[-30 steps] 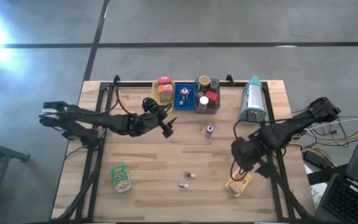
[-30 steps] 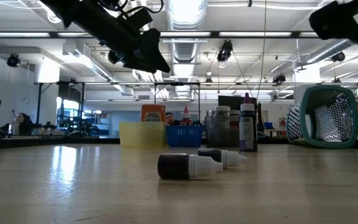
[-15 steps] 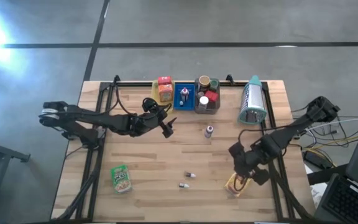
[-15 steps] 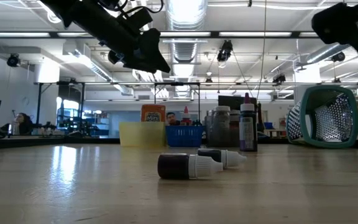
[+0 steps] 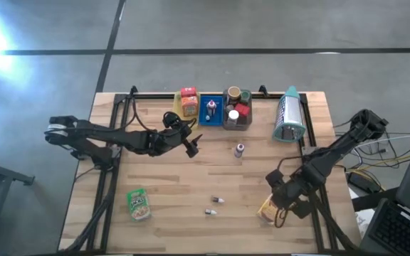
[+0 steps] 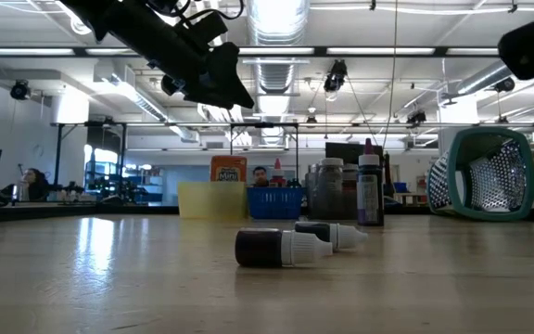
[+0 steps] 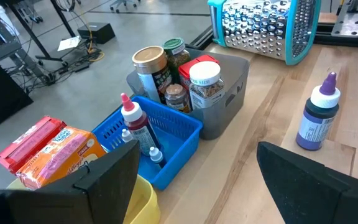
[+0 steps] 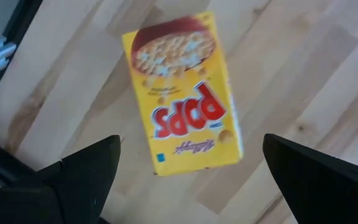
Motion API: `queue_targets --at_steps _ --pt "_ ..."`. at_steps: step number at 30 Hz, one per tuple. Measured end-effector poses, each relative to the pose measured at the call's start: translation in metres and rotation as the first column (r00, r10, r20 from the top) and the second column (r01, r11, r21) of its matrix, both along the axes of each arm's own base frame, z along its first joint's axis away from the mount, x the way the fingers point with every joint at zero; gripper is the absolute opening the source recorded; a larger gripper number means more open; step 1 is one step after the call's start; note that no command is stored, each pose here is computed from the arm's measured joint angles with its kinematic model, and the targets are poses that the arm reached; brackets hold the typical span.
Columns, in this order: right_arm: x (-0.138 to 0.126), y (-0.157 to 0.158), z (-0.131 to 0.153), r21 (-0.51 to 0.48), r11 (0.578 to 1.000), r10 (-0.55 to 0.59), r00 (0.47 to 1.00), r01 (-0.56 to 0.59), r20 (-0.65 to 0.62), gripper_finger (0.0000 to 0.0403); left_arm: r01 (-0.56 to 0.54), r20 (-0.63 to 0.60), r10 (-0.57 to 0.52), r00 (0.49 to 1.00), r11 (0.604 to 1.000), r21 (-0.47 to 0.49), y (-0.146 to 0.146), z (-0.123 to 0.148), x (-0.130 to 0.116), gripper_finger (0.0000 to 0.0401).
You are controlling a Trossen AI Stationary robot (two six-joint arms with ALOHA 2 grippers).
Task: Pick & Place Kitchen Items
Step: Put the yellow cereal box into the yellow bin
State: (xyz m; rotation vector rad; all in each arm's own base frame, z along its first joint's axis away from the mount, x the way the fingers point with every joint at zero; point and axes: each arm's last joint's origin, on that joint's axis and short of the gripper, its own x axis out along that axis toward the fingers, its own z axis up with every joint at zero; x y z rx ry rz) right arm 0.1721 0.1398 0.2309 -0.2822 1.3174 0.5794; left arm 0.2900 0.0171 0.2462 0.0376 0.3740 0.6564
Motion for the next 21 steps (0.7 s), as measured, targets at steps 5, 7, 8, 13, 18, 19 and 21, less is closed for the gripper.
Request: queue_targets --at_steps 5,7,8,13,18,19,21 --pt "-0.007 -0.001 -0.013 -0.069 0.997 -0.032 0.999 0.031 -0.006 0.0386 0.0 0.0 0.0 1.0 1.0 0.0 0.0 0.0 0.0 0.0328" --pt "-0.01 0.0 -0.017 -0.091 0.996 -0.022 1.0 0.022 0.002 0.0386 0.0 0.0 0.0 1.0 1.0 0.0 0.0 0.0 0.0 0.0328" --pt "-0.011 0.001 -0.018 -0.09 0.996 -0.022 1.0 0.022 0.001 0.0386 0.0 0.0 0.0 1.0 1.0 0.0 0.0 0.0 0.0 0.0328" --pt "-0.011 0.001 -0.025 -0.08 0.995 -0.056 0.998 0.055 -0.002 0.0386 0.0 0.0 0.0 1.0 1.0 0.0 0.0 0.0 0.0 0.0328" --pt "-0.012 0.0 -0.031 -0.071 0.995 -0.067 0.998 0.066 -0.001 0.0386 0.0 0.0 0.0 1.0 1.0 0.0 0.0 0.0 0.0 0.0328" --pt "-0.012 0.0 -0.032 -0.069 0.995 -0.07 0.998 0.07 0.001 0.0386 0.0 0.0 0.0 1.0 1.0 0.0 0.0 0.0 0.0 0.0328" --pt "-0.011 0.001 -0.035 -0.075 0.994 -0.075 0.997 0.074 -0.006 0.0386 0.0 0.0 0.0 1.0 1.0 0.0 0.0 0.0 0.0 0.0328"
